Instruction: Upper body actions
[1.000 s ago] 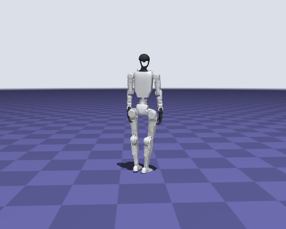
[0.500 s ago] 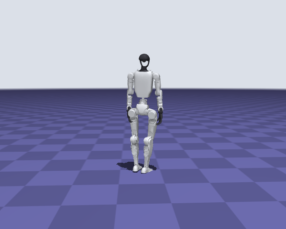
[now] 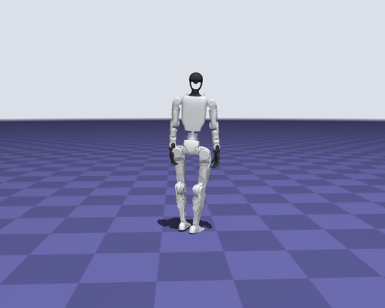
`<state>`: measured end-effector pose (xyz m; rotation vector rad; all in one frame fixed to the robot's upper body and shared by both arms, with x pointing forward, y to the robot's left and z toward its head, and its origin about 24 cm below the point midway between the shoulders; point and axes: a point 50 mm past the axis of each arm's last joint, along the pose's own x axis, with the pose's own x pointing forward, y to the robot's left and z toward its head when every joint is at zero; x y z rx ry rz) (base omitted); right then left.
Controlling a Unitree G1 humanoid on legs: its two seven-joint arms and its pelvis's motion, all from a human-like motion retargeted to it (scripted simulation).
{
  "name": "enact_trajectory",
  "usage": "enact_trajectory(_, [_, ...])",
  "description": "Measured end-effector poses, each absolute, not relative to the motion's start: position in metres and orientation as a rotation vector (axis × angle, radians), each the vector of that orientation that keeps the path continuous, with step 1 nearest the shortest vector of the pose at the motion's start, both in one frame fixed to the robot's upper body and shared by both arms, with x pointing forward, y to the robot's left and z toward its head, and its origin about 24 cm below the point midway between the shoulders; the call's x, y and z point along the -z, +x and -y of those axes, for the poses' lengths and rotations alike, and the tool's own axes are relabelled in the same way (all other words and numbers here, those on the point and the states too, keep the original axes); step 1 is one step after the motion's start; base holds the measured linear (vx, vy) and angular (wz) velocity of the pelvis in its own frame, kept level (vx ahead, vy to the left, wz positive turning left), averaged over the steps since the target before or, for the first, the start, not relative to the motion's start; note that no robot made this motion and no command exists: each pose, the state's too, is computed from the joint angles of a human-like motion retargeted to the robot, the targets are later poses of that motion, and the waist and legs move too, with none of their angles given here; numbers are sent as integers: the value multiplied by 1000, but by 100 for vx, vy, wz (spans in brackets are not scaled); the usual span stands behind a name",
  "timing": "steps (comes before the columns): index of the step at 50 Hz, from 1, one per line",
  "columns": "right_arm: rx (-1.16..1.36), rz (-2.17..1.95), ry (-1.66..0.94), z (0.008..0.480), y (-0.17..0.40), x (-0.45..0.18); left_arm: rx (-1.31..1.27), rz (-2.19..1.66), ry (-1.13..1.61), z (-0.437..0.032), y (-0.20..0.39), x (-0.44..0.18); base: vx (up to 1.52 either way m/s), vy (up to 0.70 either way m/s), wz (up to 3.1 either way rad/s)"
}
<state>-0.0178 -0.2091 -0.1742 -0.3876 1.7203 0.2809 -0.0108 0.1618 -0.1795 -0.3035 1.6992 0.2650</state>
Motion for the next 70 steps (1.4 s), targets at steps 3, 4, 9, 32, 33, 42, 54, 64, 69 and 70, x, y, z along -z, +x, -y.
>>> enact_trajectory(3, [-281, -1714, -391, 210, -17, 174, -265, -1712, -303, -162, -14, 179, 11, 18, 24])
enact_trajectory(4, [-282, -1713, -390, 210, -17, 174, -265, -1715, -302, -162, -14, 179, 4, 14, 27])
enact_trajectory(9, [-285, -1709, -384, 209, -16, 175, -265, -1726, -291, -165, -16, 179, 0, 2, 40])
enact_trajectory(32, [-326, -1610, -389, 201, 9, 177, -267, -1745, -300, -162, -23, 178, -1, -2, 6])
enact_trajectory(33, [-326, -1615, -390, 201, 8, 177, -268, -1741, -298, -163, -22, 178, -8, -10, -23])
enact_trajectory(42, [-306, -1691, -395, 207, -11, 175, -278, -1711, -284, -167, -12, 179, -16, -11, -27])
enact_trajectory(54, [-263, -1743, -378, 212, -26, 173, -286, -1684, -266, -172, -5, 179, -25, -1, -21])
enact_trajectory(64, [-267, -1718, -365, 208, -20, 174, -276, -1686, -273, -170, -6, 179, -8, 3, -20])
enact_trajectory(69, [-307, -1709, -374, 205, -16, 175, -279, -1696, -278, -170, -9, 179, 0, 0, -12])
enact_trajectory(70, [-316, -1707, -380, 204, -16, 175, -279, -1698, -278, -170, -10, 179, 0, 0, 0])
